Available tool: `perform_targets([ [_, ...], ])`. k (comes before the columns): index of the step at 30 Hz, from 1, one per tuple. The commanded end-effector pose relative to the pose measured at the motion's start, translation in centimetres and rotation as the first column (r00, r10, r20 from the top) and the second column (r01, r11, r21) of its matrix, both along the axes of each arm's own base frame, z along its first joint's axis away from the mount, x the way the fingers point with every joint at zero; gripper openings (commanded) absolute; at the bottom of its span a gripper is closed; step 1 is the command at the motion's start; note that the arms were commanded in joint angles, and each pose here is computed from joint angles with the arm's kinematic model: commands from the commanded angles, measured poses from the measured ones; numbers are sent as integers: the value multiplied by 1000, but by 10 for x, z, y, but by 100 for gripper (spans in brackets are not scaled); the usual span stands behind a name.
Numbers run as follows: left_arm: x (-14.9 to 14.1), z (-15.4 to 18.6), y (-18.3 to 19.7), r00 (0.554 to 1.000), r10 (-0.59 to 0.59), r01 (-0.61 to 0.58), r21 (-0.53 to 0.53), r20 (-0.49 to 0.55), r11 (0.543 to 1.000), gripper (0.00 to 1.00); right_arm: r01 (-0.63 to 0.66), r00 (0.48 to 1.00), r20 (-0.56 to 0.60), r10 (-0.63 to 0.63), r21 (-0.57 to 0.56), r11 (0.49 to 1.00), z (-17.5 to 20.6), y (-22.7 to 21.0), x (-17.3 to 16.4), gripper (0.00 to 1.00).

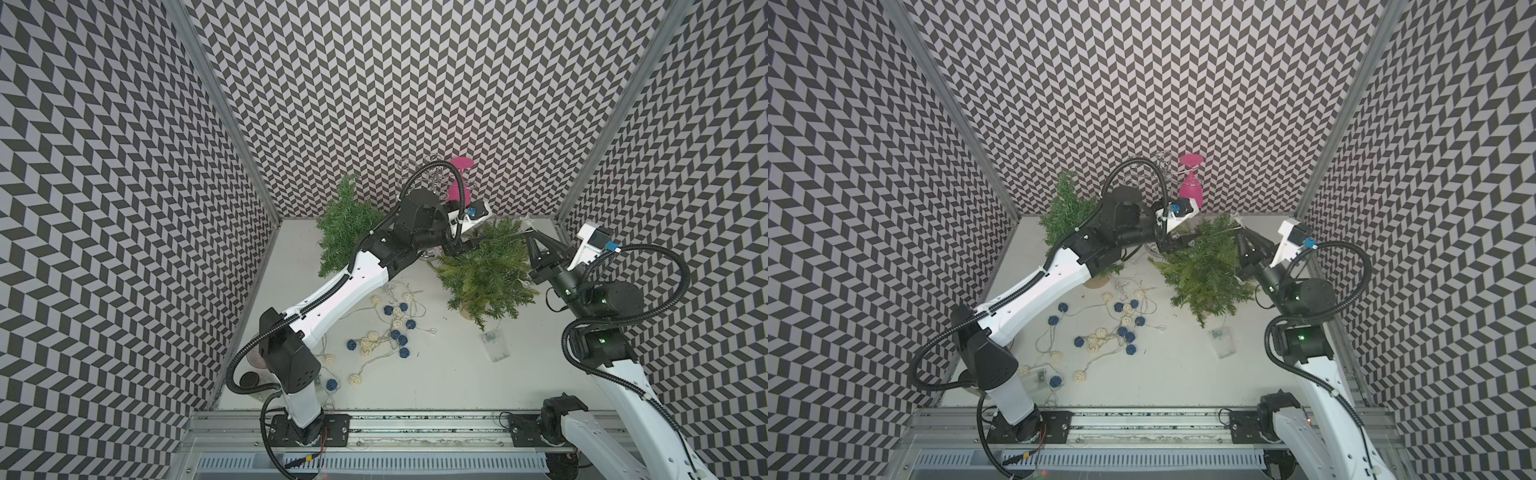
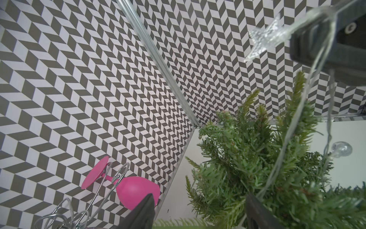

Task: Wrap string light around the christmas tree
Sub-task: Wrap the light string around the Christmas tree.

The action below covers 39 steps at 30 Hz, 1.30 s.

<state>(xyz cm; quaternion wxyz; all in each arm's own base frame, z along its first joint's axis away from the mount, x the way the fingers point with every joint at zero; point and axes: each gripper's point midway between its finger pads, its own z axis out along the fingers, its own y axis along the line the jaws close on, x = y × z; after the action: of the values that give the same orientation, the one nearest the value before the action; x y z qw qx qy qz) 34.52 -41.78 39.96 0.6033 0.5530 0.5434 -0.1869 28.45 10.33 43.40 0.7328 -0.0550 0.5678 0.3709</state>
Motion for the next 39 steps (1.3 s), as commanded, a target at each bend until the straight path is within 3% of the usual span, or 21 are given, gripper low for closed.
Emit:
perform_targets([
  [1,-8,17,-3,997,1,-1,0,79,1000,72,-8,997,73,7,6,1000,16,-1,-11,0],
  [6,-8,30,11,998,-56,59,-89,33,994,79,-23,997,72,22,6,1000,16,1,-12,0],
  [9,-28,44,20,993,-76,89,-141,89,986,89,-13,997,70,13,5,1000,14,0,-12,0],
  [11,-30,52,20,991,-53,71,-156,120,985,89,-16,997,75,15,7,1000,13,0,-14,0],
  [20,-16,16,-14,997,-65,65,-15,38,998,66,-15,997,71,14,8,1000,14,0,-13,0],
  [26,-5,2,-22,998,-62,62,4,7,998,48,-3,997,72,2,9,1000,13,-2,-13,0],
  [28,-6,-2,-24,997,-79,79,7,-4,997,35,1,998,70,-2,9,1000,13,-2,-13,0],
  [29,-4,-1,-23,998,-68,68,0,-2,998,23,2,998,70,-3,10,1000,13,-3,-12,0],
  [31,2,2,-21,999,-33,33,-8,5,999,17,11,997,71,-12,13,1000,13,-4,-13,0],
  [34,9,3,-14,1000,-3,3,-16,11,1000,30,16,997,71,-17,15,1000,13,-5,-13,0],
  [36,8,-3,-14,1000,-4,4,4,1,1000,45,11,997,76,-12,21,1000,15,-5,-14,0],
  [39,3,-7,-10,1000,-23,23,-3,-9,1000,55,1,998,65,-2,17,1000,18,-3,-11,0],
])
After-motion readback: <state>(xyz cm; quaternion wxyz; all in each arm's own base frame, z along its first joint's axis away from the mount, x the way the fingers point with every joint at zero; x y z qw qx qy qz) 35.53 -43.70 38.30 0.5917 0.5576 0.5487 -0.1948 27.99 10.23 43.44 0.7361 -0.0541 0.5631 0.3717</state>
